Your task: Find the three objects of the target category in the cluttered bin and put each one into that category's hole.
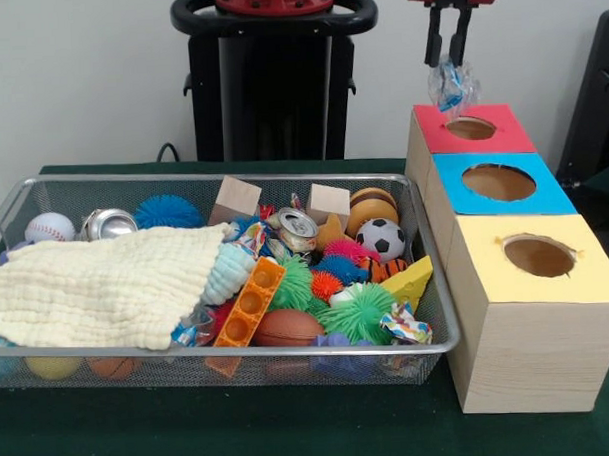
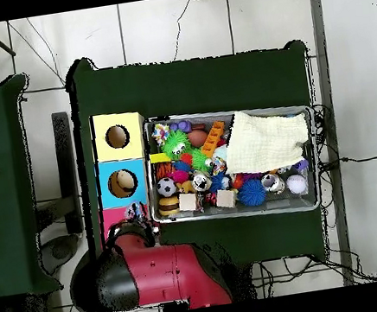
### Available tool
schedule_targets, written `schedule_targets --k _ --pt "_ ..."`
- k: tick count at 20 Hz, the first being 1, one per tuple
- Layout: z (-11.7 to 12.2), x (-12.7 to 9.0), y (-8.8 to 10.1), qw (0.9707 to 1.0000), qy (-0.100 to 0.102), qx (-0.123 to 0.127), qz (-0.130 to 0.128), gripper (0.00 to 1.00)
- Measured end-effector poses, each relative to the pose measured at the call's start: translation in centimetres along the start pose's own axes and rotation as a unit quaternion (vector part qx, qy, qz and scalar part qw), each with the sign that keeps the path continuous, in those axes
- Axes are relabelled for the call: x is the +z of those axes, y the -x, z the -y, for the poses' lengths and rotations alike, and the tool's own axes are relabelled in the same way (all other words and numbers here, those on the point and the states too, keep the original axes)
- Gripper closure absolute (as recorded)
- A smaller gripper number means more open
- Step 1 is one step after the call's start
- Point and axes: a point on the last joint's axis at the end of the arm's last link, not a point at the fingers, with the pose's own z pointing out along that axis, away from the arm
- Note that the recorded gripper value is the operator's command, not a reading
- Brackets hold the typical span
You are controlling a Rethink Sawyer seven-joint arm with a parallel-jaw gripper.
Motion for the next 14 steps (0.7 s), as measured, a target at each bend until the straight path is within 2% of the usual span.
schedule_targets --k 9,14 --pt "-2.3 1.6 -1.3 0.9998 -0.005 -0.006 -0.02 1.0" --pt "-3.2 2.4 -1.3 0.9996 -0.005 -0.005 -0.026 1.0"
